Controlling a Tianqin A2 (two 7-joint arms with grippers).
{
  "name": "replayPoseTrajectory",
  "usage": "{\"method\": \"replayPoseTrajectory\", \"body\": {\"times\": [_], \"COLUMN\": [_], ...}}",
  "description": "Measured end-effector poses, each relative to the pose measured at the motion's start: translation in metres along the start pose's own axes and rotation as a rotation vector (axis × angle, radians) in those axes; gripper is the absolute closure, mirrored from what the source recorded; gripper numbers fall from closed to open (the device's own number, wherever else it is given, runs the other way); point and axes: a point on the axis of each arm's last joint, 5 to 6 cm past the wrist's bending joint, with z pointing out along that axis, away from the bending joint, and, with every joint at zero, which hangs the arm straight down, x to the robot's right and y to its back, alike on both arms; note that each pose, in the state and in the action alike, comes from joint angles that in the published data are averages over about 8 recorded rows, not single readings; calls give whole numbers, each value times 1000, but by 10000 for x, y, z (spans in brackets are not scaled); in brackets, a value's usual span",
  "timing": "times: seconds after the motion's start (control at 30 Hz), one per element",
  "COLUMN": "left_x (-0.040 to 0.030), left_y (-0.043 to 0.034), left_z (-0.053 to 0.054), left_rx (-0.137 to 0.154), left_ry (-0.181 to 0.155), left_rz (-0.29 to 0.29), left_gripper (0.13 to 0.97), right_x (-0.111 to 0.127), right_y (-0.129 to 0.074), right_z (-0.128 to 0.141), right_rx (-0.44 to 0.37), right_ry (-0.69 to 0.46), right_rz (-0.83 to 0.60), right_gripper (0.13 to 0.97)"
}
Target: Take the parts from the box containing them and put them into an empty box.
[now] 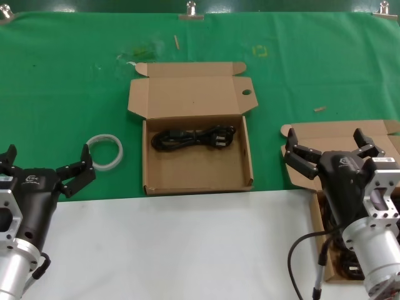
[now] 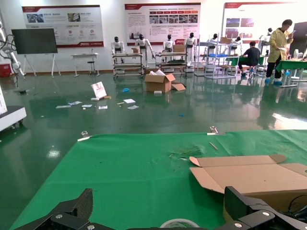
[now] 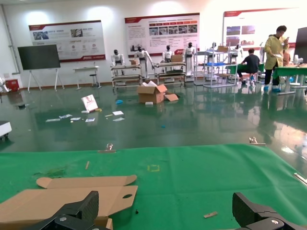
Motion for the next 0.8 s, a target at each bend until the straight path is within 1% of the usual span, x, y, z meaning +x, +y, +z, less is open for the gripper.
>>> {"method": "replayPoseTrajectory", "body": {"times": [0.17, 0.8], "left_x": [0, 0], "left_y": [0, 0], "left_z": [0, 0], "left_rx": [0, 0], "left_ry": [0, 0], "left_rz": [0, 0], "left_gripper": [132, 132], "right_x": [33, 35], "right_y": [8, 8], "right_z": [-26, -28], "right_rx": [-1, -1], "right_ry": [-1, -1], "right_rz": [15, 16], "right_gripper": [130, 130]}}
